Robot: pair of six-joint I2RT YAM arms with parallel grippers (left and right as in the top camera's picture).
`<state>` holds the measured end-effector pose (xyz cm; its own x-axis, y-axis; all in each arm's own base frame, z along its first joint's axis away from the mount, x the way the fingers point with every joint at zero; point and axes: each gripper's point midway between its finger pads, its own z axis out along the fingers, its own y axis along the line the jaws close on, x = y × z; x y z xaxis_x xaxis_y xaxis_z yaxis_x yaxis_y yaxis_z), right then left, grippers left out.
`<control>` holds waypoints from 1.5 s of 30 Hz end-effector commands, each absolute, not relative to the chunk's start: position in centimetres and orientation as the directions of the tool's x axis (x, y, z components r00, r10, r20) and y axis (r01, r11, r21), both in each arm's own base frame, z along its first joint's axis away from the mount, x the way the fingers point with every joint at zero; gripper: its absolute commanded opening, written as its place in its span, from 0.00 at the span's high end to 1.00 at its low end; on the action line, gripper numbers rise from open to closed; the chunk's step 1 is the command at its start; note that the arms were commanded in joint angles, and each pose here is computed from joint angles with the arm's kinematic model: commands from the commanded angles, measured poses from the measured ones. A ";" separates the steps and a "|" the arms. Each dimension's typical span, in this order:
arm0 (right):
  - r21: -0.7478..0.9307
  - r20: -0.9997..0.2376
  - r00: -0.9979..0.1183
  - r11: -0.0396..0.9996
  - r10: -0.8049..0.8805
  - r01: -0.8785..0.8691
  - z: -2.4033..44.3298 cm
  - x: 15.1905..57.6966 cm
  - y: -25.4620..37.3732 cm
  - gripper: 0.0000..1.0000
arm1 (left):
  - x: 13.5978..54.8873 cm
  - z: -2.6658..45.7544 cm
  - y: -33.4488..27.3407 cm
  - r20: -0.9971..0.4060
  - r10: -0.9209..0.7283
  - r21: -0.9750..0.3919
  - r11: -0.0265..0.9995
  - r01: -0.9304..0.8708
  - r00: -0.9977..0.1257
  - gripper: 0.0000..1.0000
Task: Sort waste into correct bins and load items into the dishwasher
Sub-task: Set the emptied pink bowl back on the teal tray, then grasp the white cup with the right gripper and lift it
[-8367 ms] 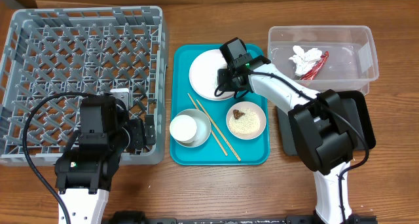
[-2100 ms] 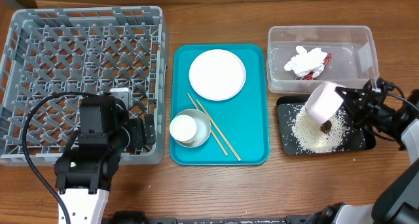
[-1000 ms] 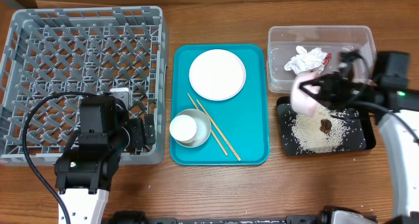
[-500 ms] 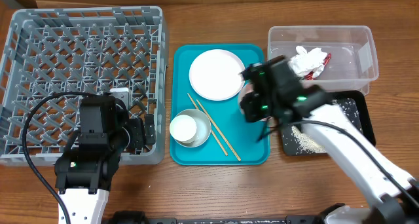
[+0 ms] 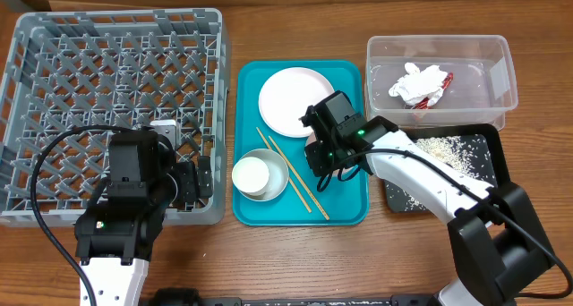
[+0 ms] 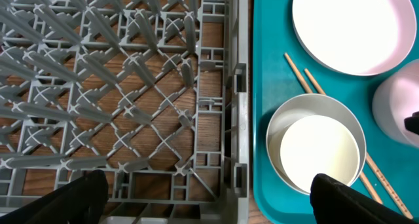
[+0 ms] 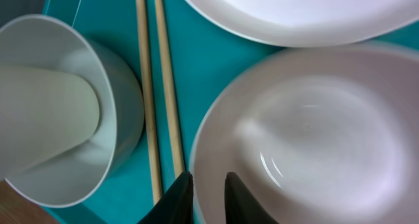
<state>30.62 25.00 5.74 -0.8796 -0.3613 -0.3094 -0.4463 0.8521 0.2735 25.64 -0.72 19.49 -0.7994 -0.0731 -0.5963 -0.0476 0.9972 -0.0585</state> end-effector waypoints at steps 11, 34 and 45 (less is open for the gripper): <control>0.388 -0.340 -0.864 0.782 -0.371 -0.489 15.4 30.8 28.5 0.58 | 26.0 20.5 -0.6 -0.621 -0.054 -0.041 0.999 -0.036 -0.782 0.00; 0.342 -0.179 -0.878 0.808 -0.445 -0.479 7.3 27.1 33.9 0.61 | 26.0 20.5 -0.6 -0.620 -0.054 -0.041 0.998 -0.037 -0.783 0.00; 0.349 -0.190 -0.882 0.810 -0.431 -0.471 6.7 27.7 34.4 0.96 | 25.9 20.4 -0.6 -0.618 -0.054 -0.041 0.998 -0.037 -0.784 0.00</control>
